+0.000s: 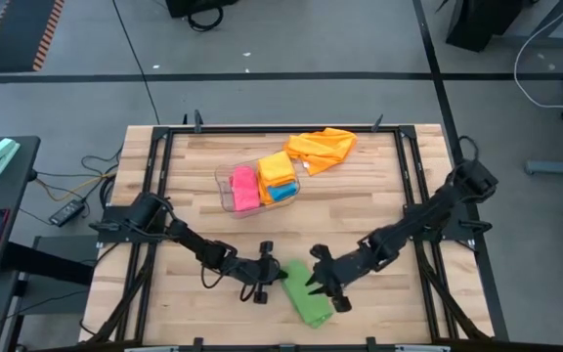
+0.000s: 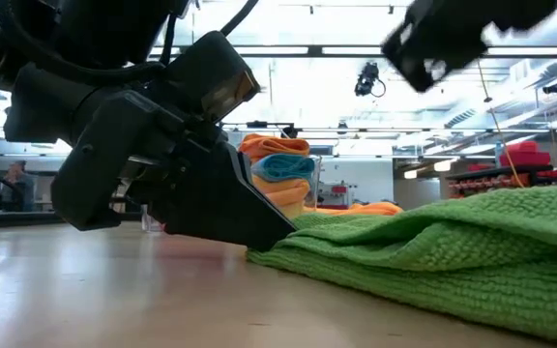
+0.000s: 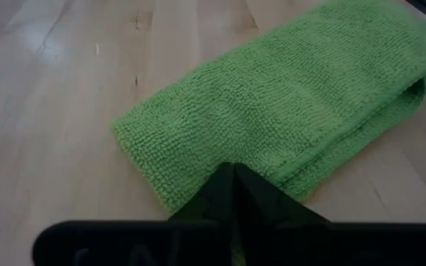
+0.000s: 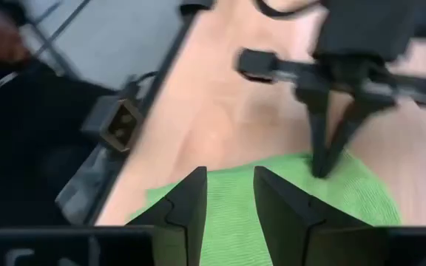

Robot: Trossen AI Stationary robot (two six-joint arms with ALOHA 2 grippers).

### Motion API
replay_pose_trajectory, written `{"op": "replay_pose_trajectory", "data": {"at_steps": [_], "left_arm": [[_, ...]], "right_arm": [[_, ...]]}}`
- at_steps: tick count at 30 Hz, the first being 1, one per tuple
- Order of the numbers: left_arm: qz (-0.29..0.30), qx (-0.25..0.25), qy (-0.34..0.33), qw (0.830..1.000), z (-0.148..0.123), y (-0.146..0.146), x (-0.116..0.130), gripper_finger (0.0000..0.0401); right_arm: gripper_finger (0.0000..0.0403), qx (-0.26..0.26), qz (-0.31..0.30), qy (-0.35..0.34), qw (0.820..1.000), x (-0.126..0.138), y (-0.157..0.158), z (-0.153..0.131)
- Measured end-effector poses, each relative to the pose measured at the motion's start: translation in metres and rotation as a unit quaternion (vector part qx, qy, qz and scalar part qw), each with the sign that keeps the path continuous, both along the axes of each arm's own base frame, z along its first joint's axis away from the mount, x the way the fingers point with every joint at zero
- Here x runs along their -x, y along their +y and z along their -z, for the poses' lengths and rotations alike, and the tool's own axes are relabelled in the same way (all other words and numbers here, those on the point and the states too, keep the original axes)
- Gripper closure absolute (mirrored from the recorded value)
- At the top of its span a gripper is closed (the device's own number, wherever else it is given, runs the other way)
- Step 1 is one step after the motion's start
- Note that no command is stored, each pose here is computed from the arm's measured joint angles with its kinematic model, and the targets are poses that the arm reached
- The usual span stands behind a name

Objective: Fold microfiber towels
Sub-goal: Fold the green microfiber cloth

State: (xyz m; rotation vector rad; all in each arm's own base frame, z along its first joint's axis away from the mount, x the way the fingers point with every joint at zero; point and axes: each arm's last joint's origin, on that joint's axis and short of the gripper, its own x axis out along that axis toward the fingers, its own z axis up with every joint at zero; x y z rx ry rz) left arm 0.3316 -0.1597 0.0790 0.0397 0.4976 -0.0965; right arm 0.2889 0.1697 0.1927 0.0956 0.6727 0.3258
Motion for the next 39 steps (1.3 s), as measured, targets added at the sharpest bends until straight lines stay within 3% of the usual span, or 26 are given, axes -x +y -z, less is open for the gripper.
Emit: {"op": "replay_pose_trajectory", "data": {"at_steps": [8, 12, 19, 23, 30, 35, 39], "left_arm": [[0.027, 0.013, -0.009, 1.000, -0.028, -0.003, 0.004, 0.0375], [0.029, 0.015, -0.016, 0.999, -0.042, -0.003, 0.006, 0.0367], [0.043, -0.013, -0.022, 0.999, -0.060, -0.002, 0.010, 0.0340], [0.100, -0.099, 0.017, 0.990, -0.065, -0.011, 0.005, 0.0287], [0.203, -0.258, 0.091, 0.940, -0.068, -0.024, 0.002, 0.0186], [0.215, -0.333, 0.096, 0.913, -0.063, -0.018, -0.002, 0.0167], [0.227, -0.351, 0.101, 0.903, -0.058, -0.015, -0.004, 0.0179]], "right_arm": [[0.0278, -0.027, 0.043, 0.062, 0.997, -0.002, 0.002, 0.043], [0.0277, -0.028, 0.030, 0.079, 0.996, 0.004, 0.007, 0.043], [0.0277, 0.005, 0.013, 0.032, 0.999, 0.004, 0.022, 0.031], [0.0277, 0.012, 0.032, 0.039, 0.999, 0.005, 0.021, 0.033], [0.0277, 0.025, 0.072, 0.031, 0.997, 0.006, 0.020, 0.035], [0.0277, 0.038, 0.097, 0.006, 0.995, 0.007, 0.023, 0.033], [0.0277, 0.039, 0.102, 0.002, 0.994, 0.008, 0.024, 0.032]]}}
